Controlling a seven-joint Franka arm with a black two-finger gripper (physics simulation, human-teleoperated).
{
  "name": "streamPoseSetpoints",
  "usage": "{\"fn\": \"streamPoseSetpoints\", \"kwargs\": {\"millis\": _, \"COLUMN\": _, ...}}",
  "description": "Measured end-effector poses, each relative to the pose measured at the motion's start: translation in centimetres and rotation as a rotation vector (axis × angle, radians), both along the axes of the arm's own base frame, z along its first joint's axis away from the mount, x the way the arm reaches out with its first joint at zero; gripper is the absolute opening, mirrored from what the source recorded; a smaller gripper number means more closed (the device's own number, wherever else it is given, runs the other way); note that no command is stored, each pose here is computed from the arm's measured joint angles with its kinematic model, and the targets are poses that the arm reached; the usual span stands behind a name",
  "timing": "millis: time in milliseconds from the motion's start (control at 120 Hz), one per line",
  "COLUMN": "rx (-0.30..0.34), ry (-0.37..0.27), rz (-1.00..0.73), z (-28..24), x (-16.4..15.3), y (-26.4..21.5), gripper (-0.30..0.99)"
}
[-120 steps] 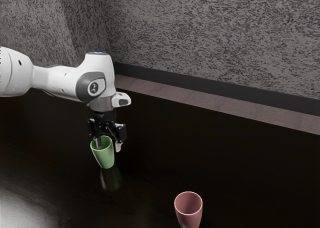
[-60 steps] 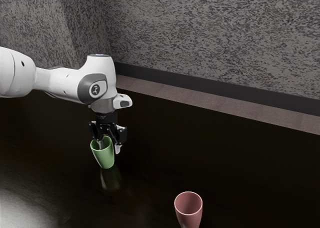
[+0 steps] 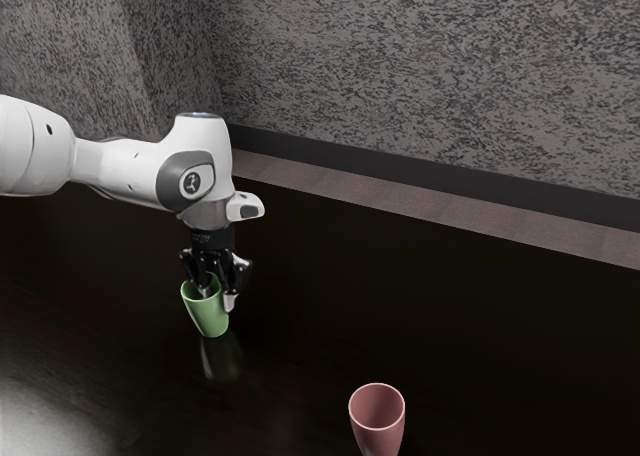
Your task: Place the left cup onto the right cup
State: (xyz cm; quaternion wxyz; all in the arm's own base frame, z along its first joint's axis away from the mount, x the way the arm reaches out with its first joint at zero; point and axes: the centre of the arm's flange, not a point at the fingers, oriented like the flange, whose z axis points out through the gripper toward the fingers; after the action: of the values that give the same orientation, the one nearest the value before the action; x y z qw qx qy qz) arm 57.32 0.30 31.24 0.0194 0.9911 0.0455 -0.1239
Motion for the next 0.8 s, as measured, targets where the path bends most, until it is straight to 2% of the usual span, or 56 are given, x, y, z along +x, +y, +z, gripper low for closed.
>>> {"fn": "streamPoseSetpoints", "kwargs": {"millis": 483, "rx": 0.008, "ry": -0.004, "rz": -0.004, "z": -0.01, "x": 0.12, "y": 0.07, "gripper": -0.04}}
{"fn": "streamPoseSetpoints", "kwargs": {"millis": 800, "rx": 0.014, "ry": -0.006, "rz": -0.004, "z": 0.07, "x": 0.19, "y": 0.12, "gripper": -0.08}}
